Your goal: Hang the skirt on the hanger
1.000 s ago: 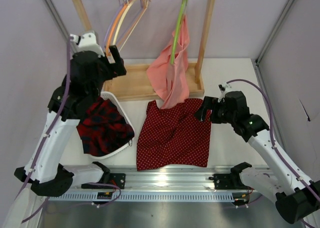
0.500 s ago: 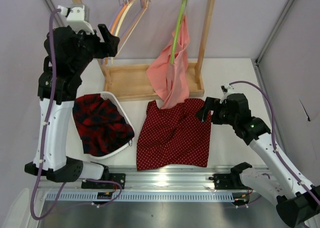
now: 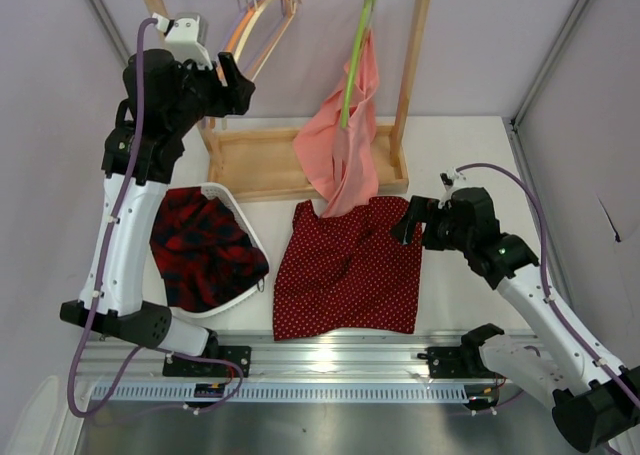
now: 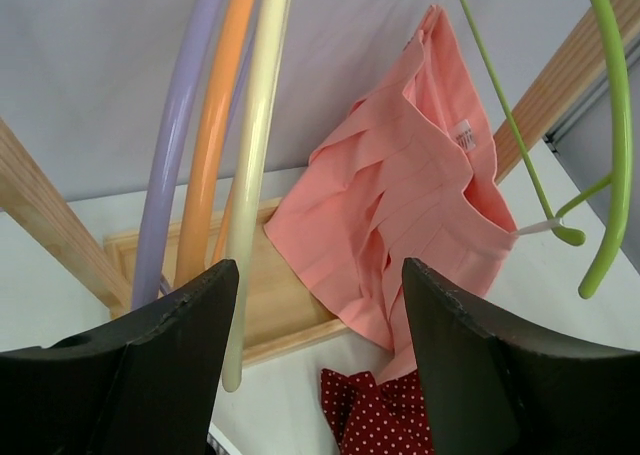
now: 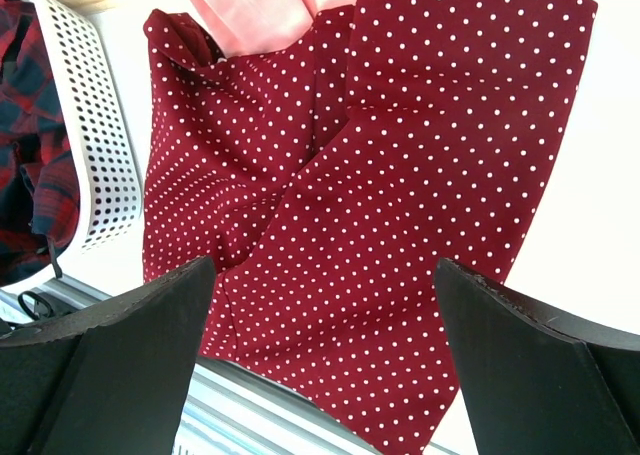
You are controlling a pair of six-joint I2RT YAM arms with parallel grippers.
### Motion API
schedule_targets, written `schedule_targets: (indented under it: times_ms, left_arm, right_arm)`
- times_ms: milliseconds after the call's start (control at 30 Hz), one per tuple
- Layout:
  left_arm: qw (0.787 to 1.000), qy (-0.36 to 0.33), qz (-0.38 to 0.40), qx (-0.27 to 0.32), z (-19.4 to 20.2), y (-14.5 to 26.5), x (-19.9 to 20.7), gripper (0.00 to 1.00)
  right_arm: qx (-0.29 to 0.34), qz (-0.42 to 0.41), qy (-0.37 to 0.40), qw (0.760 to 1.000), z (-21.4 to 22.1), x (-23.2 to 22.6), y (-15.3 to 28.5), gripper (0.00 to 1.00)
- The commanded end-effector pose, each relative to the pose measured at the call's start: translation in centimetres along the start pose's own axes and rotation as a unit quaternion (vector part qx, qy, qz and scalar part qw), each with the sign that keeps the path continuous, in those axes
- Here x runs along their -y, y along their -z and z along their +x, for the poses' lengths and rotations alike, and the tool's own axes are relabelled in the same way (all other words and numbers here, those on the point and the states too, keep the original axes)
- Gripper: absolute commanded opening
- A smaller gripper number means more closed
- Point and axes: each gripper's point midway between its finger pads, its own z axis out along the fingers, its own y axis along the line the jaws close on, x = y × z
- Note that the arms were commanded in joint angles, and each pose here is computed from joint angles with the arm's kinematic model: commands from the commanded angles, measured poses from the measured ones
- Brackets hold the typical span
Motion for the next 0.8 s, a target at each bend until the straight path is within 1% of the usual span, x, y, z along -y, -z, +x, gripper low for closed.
schedule_targets:
  times_ms: [0, 67, 100, 333, 500, 600, 700, 767]
  left_arm:
    - [0.999, -0.013, -0.023, 0.023, -1.0, -0.6, -1.1, 0.72]
    - [0.999, -0.015, -0.031, 0.017, -0.6, -1.1, -1.4, 0.72]
    - [0.999, -0.017, -0.048, 0.018, -0.6, -1.2, -2.1, 0.72]
    - [0.999, -0.015, -0.043, 0.0, 0.6, -2.4, -2.0, 0.7]
    - [0.998, -0.018, -0.055, 0.001, 0.7, -2.9, -2.6, 0.69]
    - [0.998, -0.019, -0.067, 0.002, 0.9, -3.3, -3.1, 0.66]
    - [0.997, -0.025, -0.073, 0.01, 0.8, -4.2, -3.4, 0.62]
    - [0.997, -0.036, -0.066, 0.017, 0.8, -4.7, -3.3, 0.62]
  right_arm:
    - [0.018, -0.003, 0.004, 1.0, -0.8, -0.2, -0.1, 0.99]
    - [0.016, -0.005, 0.003, 1.0, -0.8, -0.3, -0.2, 0.99]
    - [0.016, -0.004, 0.002, 1.0, -0.9, -0.3, -0.2, 0.99]
    - [0.017, -0.004, 0.0, 1.0, -0.9, -0.3, -0.1, 0.99]
    - [0.015, -0.003, -0.002, 1.0, -0.9, -0.3, -0.1, 0.99]
    - [0.018, -0.004, -0.002, 1.0, -1.0, -0.4, 0.0, 0.99]
    - [0.02, -0.004, -0.002, 1.0, -1.0, -0.4, 0.1, 0.99]
    - [0.016, -0.001, -0.003, 1.0, -0.8, -0.3, 0.0, 0.99]
